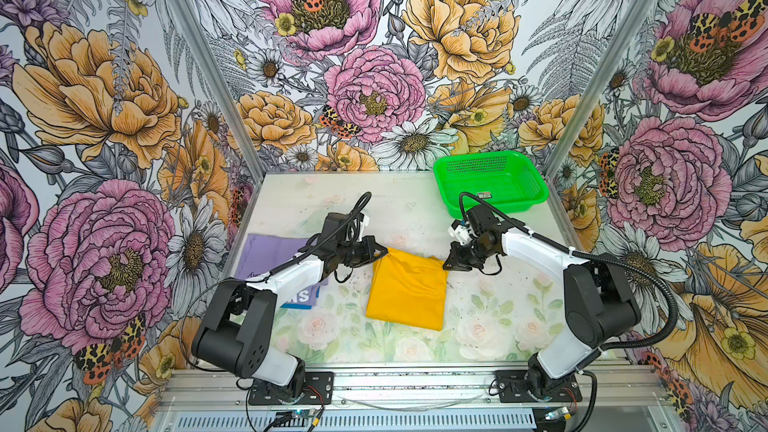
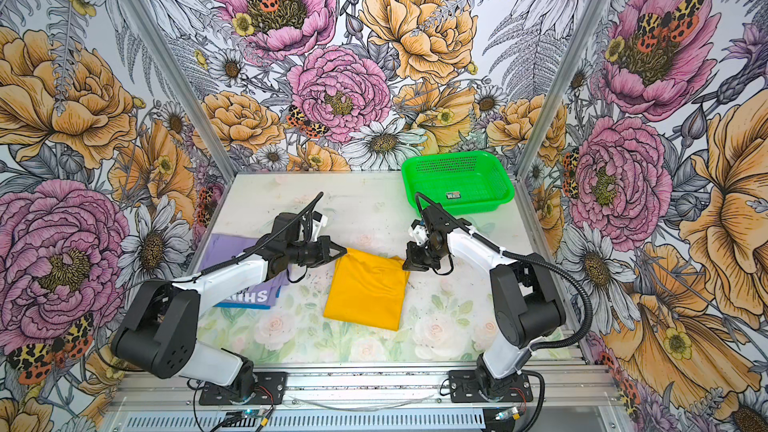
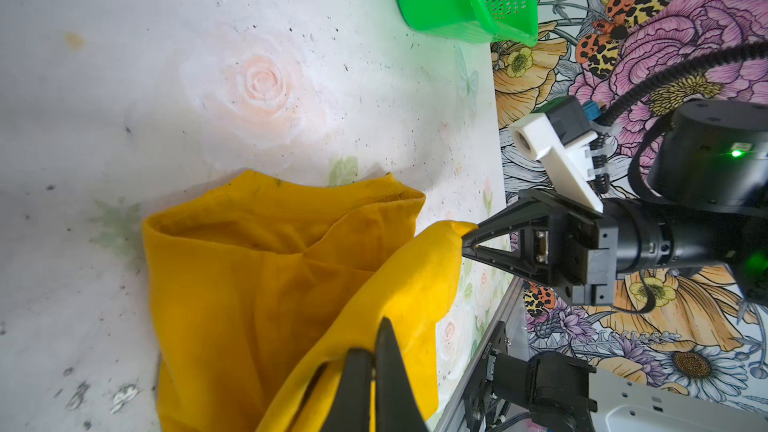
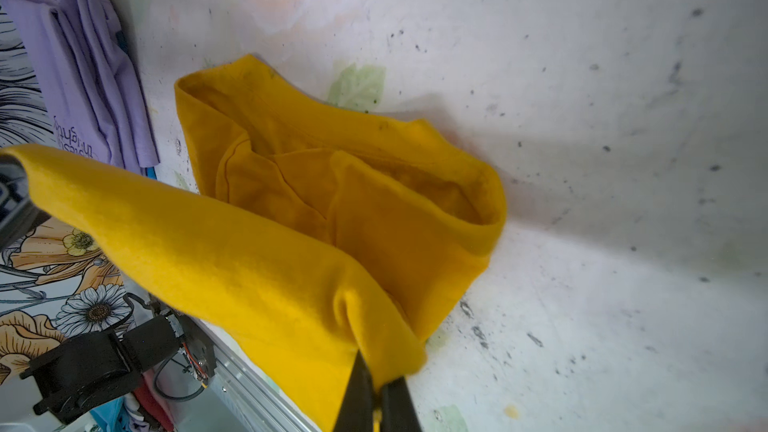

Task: Fold and stack the t-shirts

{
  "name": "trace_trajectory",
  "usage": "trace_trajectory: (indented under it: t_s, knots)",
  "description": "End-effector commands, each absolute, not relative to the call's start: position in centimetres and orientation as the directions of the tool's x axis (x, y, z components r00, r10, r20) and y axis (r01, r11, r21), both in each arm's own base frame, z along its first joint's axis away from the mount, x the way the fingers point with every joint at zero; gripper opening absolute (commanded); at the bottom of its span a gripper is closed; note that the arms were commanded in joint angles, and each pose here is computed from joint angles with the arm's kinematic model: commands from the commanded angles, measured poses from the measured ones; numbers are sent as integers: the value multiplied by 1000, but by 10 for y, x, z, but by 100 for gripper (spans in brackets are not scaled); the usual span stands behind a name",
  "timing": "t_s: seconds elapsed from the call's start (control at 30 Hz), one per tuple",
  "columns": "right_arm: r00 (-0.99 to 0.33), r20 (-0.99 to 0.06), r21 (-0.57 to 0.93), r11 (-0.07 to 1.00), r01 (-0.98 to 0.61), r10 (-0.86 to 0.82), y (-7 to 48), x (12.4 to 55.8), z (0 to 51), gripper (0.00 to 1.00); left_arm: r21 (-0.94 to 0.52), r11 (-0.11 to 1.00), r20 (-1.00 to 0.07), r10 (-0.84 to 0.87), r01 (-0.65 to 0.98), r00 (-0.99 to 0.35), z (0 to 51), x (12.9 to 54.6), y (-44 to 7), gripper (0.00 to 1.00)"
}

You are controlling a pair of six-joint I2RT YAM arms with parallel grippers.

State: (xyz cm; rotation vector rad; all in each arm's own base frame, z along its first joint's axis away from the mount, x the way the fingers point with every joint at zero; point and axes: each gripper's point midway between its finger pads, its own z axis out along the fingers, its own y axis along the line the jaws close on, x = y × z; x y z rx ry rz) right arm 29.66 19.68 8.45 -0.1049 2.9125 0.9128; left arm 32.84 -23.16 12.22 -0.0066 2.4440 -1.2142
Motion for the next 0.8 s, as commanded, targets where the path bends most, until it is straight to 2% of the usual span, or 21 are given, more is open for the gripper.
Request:
trace_trajectory:
  t_s: [0.0,0.07,0.1,0.2,0.23,0.27,0.3,0.33,0.37,0.4,0.47,0.57,0.7,0.77]
  knots:
    - [-990,-138,565,819,-102,-28,192,306,88,0,-789,568,-403,-190,235,-895,141,345,-238,0]
    - [-990,-139,564,820,-99,-23,191,306,87,0,-791,567,-398,-191,230,-897,138,349,-238,0]
    - [-990,-142,565,819,-100,-24,191,307,88,4,-793,566,-394,-192,226,-899,136,350,-238,0]
    - [-985,-173,565,816,-120,-26,192,312,95,35,-801,557,-384,-200,218,-901,139,353,-237,0]
    - [-981,-190,566,814,-131,-26,192,314,99,43,-802,557,-388,-207,218,-898,140,354,-236,10]
    - [-976,-217,568,809,-150,-28,193,317,107,49,-802,557,-392,-220,215,-893,142,356,-233,32]
    - [-969,-246,569,804,-171,-32,194,319,115,57,-806,552,-399,-235,216,-886,146,358,-231,48]
    - [-963,-268,570,801,-185,-31,194,320,122,65,-811,544,-401,-248,216,-882,149,359,-230,64]
    - [-954,-297,568,798,-203,-31,195,321,131,77,-816,534,-406,-263,219,-875,153,360,-228,85]
    - [-947,-321,562,799,-215,-28,193,322,138,86,-818,526,-420,-271,232,-866,160,362,-228,98]
    - [-932,-362,540,810,-228,-21,188,322,147,99,-818,521,-431,-271,246,-861,167,362,-228,99]
    - [-920,-391,497,841,-215,-4,177,321,148,99,-817,519,-432,-263,251,-862,170,358,-227,99]
    - [-924,-379,463,875,-142,51,165,324,135,100,-813,531,-425,-263,239,-866,161,346,-222,99]
    - [-923,-378,485,864,-135,68,169,327,132,100,-813,531,-427,-263,240,-865,157,338,-221,99]
